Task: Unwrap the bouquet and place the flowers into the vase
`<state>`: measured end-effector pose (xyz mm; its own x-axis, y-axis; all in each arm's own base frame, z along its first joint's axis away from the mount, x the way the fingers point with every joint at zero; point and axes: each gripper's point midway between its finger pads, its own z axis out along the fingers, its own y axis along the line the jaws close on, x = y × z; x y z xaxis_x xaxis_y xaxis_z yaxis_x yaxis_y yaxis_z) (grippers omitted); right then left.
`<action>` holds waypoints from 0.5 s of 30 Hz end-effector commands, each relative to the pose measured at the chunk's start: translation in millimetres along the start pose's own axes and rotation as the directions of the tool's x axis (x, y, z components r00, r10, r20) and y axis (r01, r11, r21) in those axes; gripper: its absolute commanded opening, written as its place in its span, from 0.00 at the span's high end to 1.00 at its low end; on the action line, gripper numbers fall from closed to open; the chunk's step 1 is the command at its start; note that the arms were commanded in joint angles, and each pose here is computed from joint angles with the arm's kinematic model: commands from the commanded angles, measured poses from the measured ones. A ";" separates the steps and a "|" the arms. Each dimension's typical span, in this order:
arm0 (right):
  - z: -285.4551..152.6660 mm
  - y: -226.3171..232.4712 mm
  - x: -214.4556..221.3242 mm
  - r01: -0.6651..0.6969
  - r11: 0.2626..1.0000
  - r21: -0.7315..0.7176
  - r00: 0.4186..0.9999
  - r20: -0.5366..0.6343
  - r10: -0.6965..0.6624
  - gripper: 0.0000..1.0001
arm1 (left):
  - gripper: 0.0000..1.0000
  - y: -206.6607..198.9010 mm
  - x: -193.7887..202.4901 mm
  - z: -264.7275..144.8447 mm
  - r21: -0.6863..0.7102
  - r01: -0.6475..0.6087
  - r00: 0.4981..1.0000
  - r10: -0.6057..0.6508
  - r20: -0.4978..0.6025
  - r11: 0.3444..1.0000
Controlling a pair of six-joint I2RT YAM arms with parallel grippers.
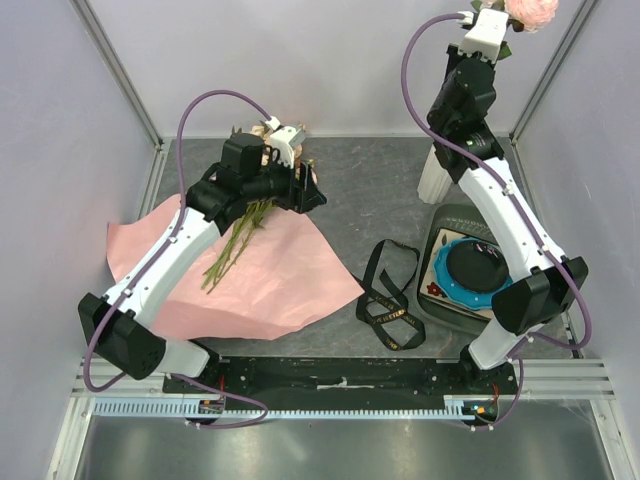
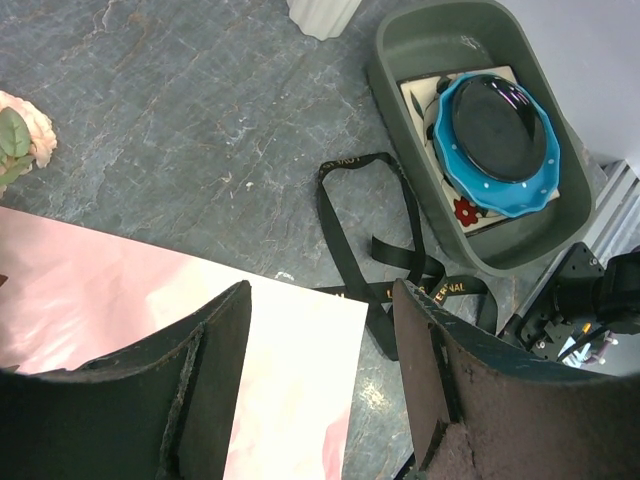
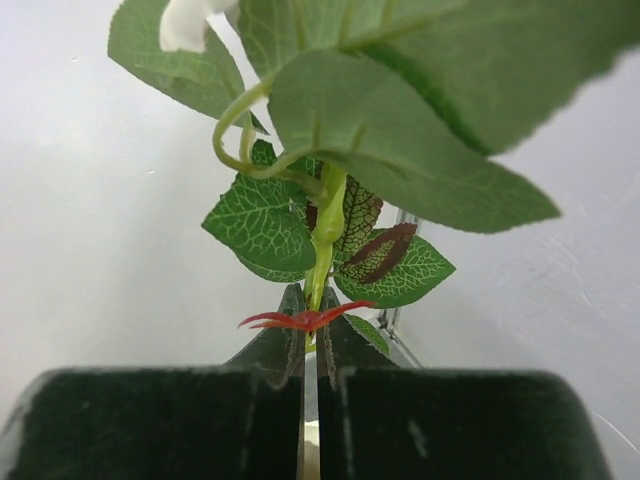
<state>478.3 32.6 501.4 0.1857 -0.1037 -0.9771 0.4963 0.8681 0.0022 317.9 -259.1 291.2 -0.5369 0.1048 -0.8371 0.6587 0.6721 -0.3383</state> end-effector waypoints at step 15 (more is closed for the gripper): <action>-1.3 -26.5 -43.9 -0.111 0.994 0.013 0.990 0.085 0.109 1.00 | 0.34 6.1 -7.8 3.5 0.022 0.048 0.999 -0.049 0.025 0.999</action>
<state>481.1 23.5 504.1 0.2100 -0.0882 -0.9737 0.4988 0.8662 0.0291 325.0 -254.2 284.8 -0.5617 0.0920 -0.8222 0.6367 0.6826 -0.3586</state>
